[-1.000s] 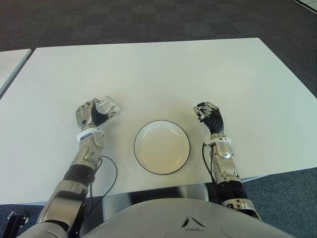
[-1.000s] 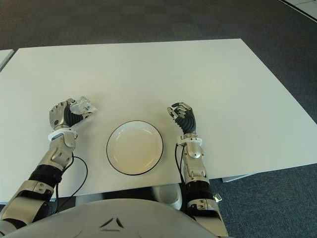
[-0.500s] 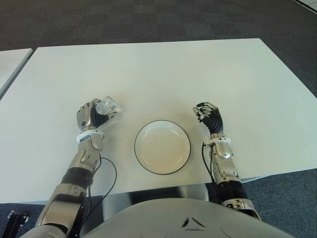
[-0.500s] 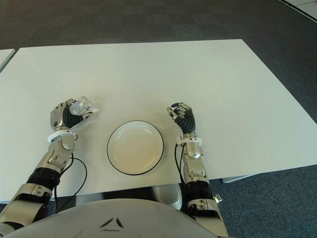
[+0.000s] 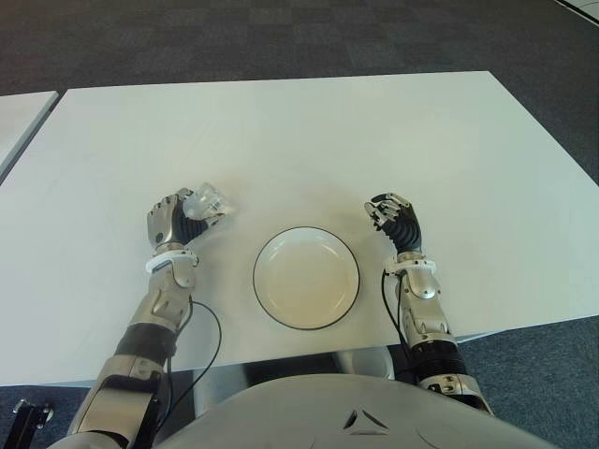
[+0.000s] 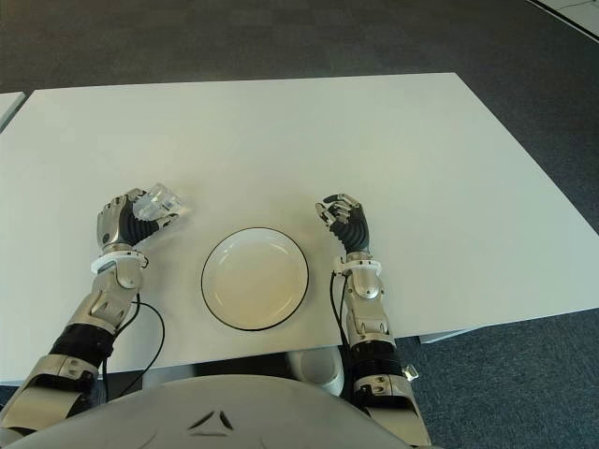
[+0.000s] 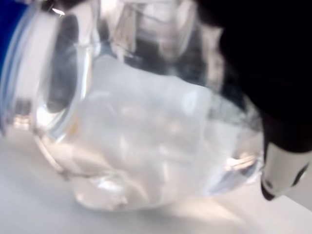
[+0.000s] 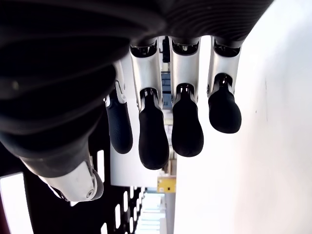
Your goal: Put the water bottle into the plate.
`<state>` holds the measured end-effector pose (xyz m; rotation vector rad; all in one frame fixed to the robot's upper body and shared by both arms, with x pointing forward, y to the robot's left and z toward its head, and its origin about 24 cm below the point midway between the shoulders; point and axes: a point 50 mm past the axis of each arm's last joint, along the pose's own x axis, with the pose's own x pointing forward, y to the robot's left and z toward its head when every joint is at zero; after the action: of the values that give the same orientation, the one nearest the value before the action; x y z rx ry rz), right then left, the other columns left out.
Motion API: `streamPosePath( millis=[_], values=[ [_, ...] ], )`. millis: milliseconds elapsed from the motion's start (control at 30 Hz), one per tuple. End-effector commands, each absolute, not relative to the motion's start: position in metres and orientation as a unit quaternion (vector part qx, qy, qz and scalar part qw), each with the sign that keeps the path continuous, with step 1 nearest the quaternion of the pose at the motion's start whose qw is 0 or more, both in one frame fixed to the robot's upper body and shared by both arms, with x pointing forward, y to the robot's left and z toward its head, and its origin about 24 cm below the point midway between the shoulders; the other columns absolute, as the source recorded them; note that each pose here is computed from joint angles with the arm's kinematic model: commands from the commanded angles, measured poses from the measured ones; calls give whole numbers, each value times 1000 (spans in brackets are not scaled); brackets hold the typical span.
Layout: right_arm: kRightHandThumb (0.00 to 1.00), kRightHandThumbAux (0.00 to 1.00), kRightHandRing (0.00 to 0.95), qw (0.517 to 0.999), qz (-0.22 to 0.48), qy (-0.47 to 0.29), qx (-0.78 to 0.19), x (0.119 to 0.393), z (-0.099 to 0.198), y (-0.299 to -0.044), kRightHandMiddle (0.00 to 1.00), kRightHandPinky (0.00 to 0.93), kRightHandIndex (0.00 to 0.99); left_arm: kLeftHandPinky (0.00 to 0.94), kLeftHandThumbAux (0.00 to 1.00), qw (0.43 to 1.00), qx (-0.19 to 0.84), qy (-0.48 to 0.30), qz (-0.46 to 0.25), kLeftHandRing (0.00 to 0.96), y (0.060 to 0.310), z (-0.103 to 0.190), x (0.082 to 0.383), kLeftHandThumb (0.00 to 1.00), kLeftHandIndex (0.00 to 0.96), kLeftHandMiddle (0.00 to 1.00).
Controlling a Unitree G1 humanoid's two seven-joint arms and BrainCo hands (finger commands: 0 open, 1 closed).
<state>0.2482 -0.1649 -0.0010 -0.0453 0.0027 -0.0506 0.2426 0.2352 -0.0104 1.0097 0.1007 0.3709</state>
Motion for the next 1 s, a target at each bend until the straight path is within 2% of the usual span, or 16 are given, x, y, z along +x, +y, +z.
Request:
streamPosePath(
  millis=[33, 167, 233, 400, 567, 1000],
  values=[
    [711, 724, 705, 999, -25, 4, -22, 249, -2, -165, 699, 724, 438, 779, 697, 865, 465, 36, 185, 810, 231, -12, 238, 747, 443, 813],
    [711, 724, 702, 999, -26, 4, -21, 249, -2, -166, 697, 720, 437, 779, 696, 876, 440, 12, 195, 810, 229, -5, 237, 749, 443, 815],
    [711, 724, 702, 999, -26, 3, -21, 249, -2, -166, 696, 722, 437, 768, 678, 881, 430, 0, 197, 801, 228, -1, 237, 812, 420, 652],
    [711, 725, 703, 999, -25, 4, -20, 250, -2, -166, 696, 725, 437, 760, 668, 890, 410, -28, 198, 796, 221, 10, 236, 849, 406, 557],
    [710, 725, 705, 1000, -25, 8, -16, 250, -2, -165, 698, 730, 437, 754, 666, 903, 376, -83, 191, 793, 205, 34, 231, 855, 405, 539],
    [710, 725, 712, 999, -24, 11, -19, 250, -2, -164, 702, 736, 438, 789, 669, 907, 356, -147, 167, 820, 186, 55, 228, 853, 398, 528]
  ],
)
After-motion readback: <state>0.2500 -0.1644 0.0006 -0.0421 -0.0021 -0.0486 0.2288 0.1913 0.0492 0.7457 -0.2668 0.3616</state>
